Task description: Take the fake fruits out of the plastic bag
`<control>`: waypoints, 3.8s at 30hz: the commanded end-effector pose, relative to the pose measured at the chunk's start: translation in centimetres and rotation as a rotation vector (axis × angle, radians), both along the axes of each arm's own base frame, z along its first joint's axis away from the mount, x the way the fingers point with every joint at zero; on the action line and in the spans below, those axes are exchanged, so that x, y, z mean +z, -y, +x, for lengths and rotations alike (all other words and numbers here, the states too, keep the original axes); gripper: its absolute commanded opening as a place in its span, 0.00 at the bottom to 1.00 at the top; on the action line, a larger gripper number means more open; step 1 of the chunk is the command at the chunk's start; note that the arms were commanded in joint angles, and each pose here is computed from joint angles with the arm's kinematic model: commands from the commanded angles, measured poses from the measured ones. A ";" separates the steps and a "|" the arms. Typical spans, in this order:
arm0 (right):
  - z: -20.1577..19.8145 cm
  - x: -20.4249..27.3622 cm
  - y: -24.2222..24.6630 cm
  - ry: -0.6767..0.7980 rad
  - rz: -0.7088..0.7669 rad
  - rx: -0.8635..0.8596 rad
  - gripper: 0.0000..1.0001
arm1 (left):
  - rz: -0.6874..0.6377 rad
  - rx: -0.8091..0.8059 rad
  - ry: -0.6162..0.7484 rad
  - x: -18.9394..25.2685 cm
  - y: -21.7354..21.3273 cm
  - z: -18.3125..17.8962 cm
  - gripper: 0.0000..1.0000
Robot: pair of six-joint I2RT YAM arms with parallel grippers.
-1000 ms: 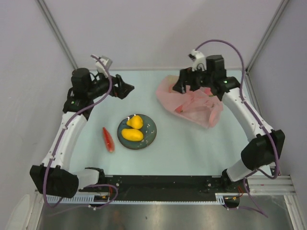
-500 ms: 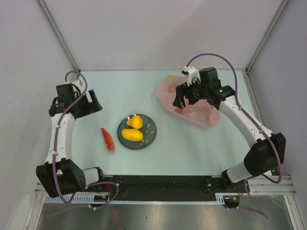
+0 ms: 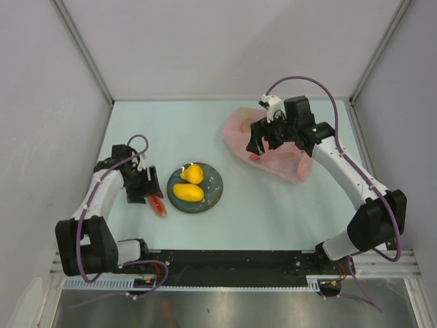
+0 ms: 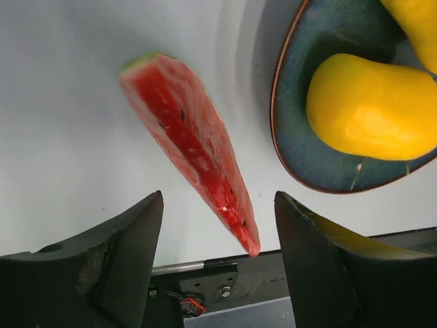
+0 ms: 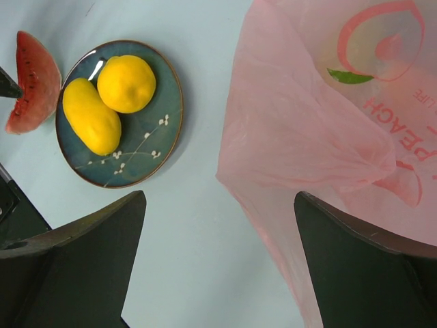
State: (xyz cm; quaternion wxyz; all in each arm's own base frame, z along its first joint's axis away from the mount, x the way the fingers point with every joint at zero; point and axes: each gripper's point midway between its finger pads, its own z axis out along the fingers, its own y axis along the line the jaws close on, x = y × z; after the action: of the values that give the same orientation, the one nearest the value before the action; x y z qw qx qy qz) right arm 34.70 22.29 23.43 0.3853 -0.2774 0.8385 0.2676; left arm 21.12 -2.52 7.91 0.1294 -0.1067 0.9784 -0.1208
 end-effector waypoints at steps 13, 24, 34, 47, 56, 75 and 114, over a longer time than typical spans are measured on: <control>1.0 0.0 1.9 0.009 0.009 -0.070 0.95 | -0.089 -0.103 0.060 2.8 1.5 5.4 0.00; 2.4 0.0 4.7 0.001 0.009 -0.162 0.95 | -0.442 -0.748 0.283 12.3 19.6 4.0 0.00; 2.5 0.2 6.7 0.005 0.001 -0.209 0.95 | -0.409 -0.706 0.168 8.0 22.6 8.4 0.00; 2.9 -1.3 7.9 -0.040 0.000 -0.242 0.95 | -0.167 -0.445 0.166 5.7 21.5 11.9 0.01; 3.0 -2.2 7.8 -0.073 -0.004 -0.246 0.95 | 0.023 -0.253 0.138 3.7 20.9 13.3 0.00; 3.1 -2.5 7.8 -0.071 -0.008 -0.240 0.95 | 0.157 -0.173 0.125 2.2 20.1 12.7 0.34; 1.4 1.3 16.0 -0.159 0.291 -0.550 0.85 | 0.071 -1.560 1.258 16.2 42.0 18.6 1.00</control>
State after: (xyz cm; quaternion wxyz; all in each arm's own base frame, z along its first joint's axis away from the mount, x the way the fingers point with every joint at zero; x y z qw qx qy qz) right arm 36.13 5.73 22.20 0.3835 0.0531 0.8805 0.2735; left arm 39.69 -41.82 24.49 0.4772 0.6402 0.5695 -0.1954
